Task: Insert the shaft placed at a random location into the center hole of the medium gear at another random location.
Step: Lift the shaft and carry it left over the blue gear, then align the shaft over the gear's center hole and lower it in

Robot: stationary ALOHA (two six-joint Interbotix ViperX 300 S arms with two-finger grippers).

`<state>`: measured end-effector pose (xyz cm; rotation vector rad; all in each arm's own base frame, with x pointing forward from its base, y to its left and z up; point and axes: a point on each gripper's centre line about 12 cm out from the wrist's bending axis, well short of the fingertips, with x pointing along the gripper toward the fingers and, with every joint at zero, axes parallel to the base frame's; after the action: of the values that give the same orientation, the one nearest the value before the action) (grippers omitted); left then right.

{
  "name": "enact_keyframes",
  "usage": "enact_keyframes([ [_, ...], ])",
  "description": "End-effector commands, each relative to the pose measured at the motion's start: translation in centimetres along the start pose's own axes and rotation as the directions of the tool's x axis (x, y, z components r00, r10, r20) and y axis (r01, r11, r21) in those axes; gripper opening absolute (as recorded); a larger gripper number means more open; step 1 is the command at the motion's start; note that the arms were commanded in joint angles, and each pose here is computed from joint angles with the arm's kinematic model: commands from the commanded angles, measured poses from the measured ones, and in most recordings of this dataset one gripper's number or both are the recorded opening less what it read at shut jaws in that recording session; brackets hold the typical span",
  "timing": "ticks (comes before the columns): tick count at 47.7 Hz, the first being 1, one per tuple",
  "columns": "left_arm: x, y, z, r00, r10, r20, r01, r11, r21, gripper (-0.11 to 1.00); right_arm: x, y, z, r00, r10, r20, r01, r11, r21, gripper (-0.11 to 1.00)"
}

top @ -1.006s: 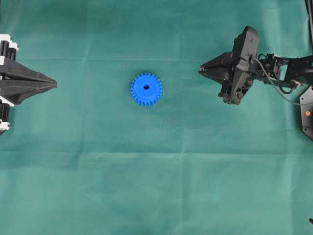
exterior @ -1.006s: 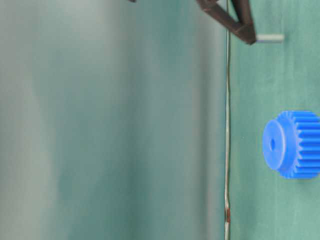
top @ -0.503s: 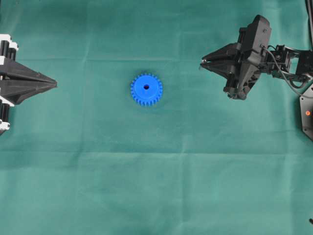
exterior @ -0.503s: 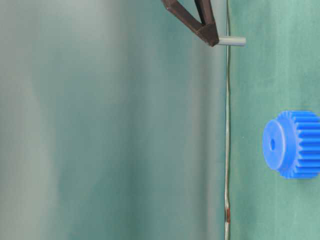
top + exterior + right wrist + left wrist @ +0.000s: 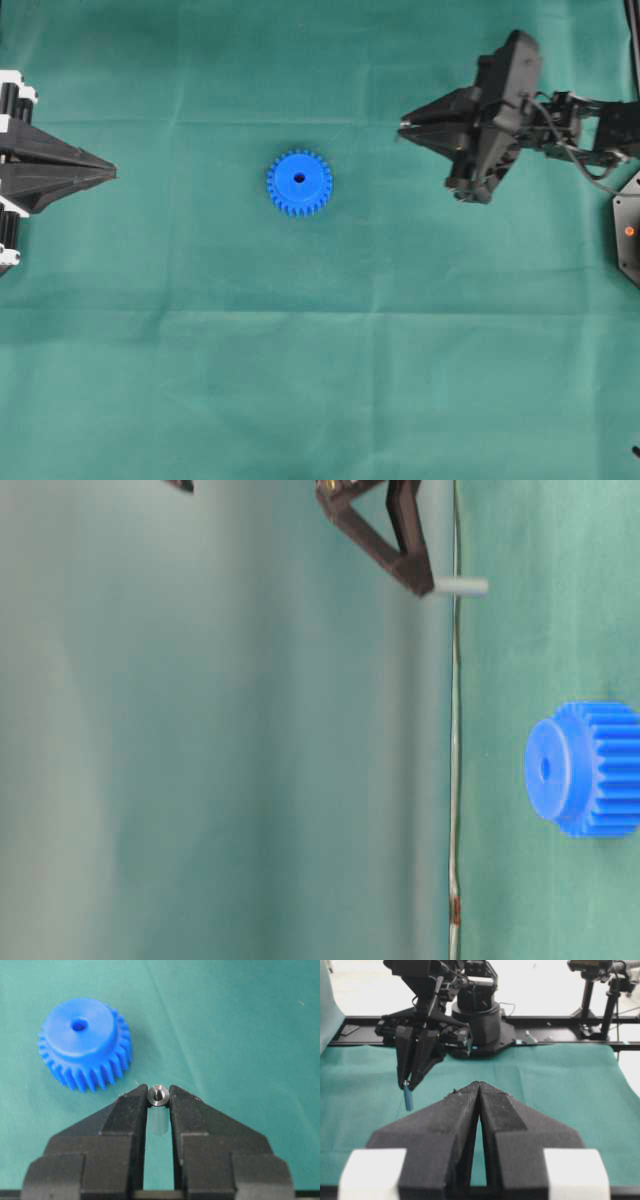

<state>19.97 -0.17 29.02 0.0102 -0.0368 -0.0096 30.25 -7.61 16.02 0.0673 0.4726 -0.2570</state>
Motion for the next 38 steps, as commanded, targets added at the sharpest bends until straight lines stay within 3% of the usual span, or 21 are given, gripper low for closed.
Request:
enact_keyframes([
  [1,0.3,0.0,0.7,1.000,-0.002,0.017,0.002,1.000,0.001,0.00,1.0,0.7,2.0,0.998,0.019,0.053,-0.018,1.000,-0.022,0.14],
  [23,0.3,0.0,0.7,1.000,-0.002,0.015,0.002,1.000,0.001,0.00,6.1,4.3,6.1,0.990,0.101,0.103,-0.094,0.993,-0.072,0.14],
  [38,0.3,0.0,0.7,1.000,-0.002,0.015,0.002,1.000,0.000,0.00,7.7,5.3,6.7,0.988,0.117,0.099,-0.109,0.991,-0.080,0.14],
])
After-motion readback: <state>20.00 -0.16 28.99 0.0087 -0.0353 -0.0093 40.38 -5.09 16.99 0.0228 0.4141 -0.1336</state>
